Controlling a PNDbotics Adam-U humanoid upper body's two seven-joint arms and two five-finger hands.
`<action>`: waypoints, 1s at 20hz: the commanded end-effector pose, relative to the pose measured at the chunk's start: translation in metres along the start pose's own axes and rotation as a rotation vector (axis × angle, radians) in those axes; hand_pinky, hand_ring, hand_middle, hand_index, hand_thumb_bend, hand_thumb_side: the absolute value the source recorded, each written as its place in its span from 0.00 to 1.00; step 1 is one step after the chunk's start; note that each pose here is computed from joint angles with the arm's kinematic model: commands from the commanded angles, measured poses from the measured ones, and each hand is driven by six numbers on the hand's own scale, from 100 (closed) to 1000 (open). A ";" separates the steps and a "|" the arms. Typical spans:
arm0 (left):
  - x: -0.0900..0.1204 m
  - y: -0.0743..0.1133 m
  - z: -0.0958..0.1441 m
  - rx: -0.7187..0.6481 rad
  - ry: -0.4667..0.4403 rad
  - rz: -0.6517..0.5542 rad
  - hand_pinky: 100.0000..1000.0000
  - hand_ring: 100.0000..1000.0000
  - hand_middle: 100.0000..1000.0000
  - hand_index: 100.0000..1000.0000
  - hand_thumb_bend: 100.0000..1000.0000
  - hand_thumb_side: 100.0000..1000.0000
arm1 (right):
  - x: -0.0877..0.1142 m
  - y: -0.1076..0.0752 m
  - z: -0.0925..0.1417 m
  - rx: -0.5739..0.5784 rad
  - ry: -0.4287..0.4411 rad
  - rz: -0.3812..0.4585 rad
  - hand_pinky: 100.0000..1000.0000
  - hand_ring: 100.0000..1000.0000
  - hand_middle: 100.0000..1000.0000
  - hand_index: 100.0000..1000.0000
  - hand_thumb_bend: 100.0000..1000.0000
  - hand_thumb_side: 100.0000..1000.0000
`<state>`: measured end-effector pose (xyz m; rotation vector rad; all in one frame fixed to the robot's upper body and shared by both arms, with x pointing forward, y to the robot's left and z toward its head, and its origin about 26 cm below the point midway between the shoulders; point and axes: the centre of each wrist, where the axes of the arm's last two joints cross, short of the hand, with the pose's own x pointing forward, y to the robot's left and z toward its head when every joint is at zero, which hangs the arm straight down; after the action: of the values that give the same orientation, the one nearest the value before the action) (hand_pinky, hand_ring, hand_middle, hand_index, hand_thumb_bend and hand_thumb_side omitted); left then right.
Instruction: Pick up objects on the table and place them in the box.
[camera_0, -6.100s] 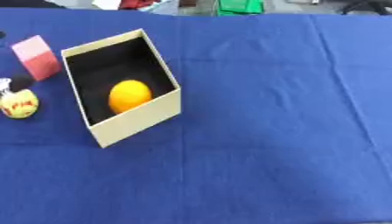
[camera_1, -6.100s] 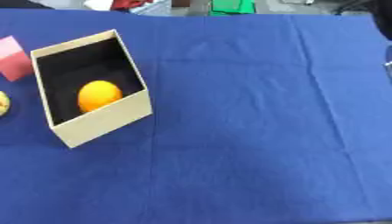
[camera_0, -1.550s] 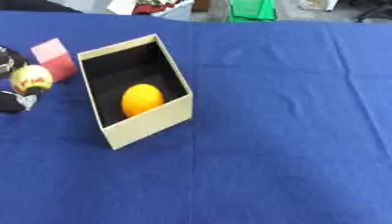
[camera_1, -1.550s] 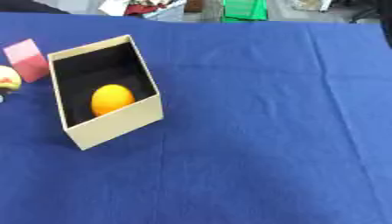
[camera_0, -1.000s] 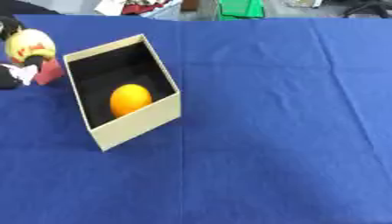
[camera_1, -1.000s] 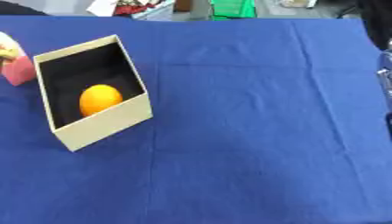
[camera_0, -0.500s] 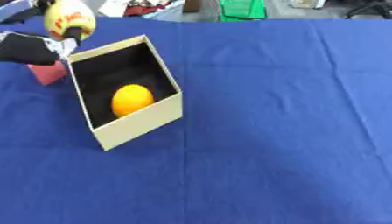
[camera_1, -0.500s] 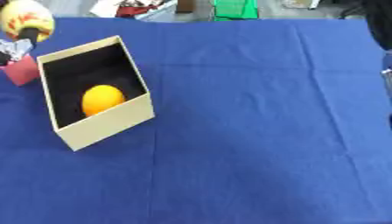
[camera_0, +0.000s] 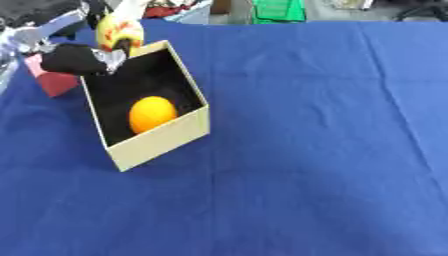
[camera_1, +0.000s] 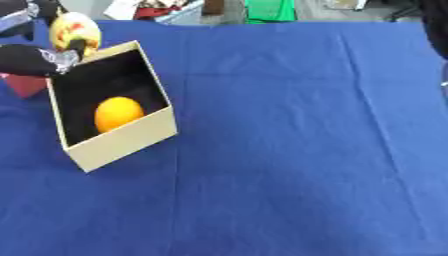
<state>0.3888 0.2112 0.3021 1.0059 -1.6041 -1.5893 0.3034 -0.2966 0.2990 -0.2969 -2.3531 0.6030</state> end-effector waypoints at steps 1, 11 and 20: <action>-0.001 0.007 -0.003 0.010 -0.016 -0.016 0.47 0.72 0.69 0.78 0.24 0.71 | 0.010 -0.006 -0.004 -0.005 -0.032 0.020 1.00 1.00 0.78 1.00 0.00 0.80; -0.007 0.009 -0.001 -0.022 0.050 -0.120 0.59 0.82 0.80 0.88 0.81 0.83 | 0.009 -0.006 -0.004 -0.002 -0.028 0.020 1.00 1.00 0.78 1.00 0.00 0.80; -0.028 0.024 0.014 0.082 0.191 -0.138 0.58 0.81 0.78 0.86 0.59 0.81 | 0.009 -0.006 -0.003 -0.006 -0.024 0.026 1.00 1.00 0.78 1.00 0.00 0.81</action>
<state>0.3935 0.2306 0.3102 1.2146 -1.5029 -1.5237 0.3034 -0.2962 0.2998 -0.2950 -2.3510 0.6062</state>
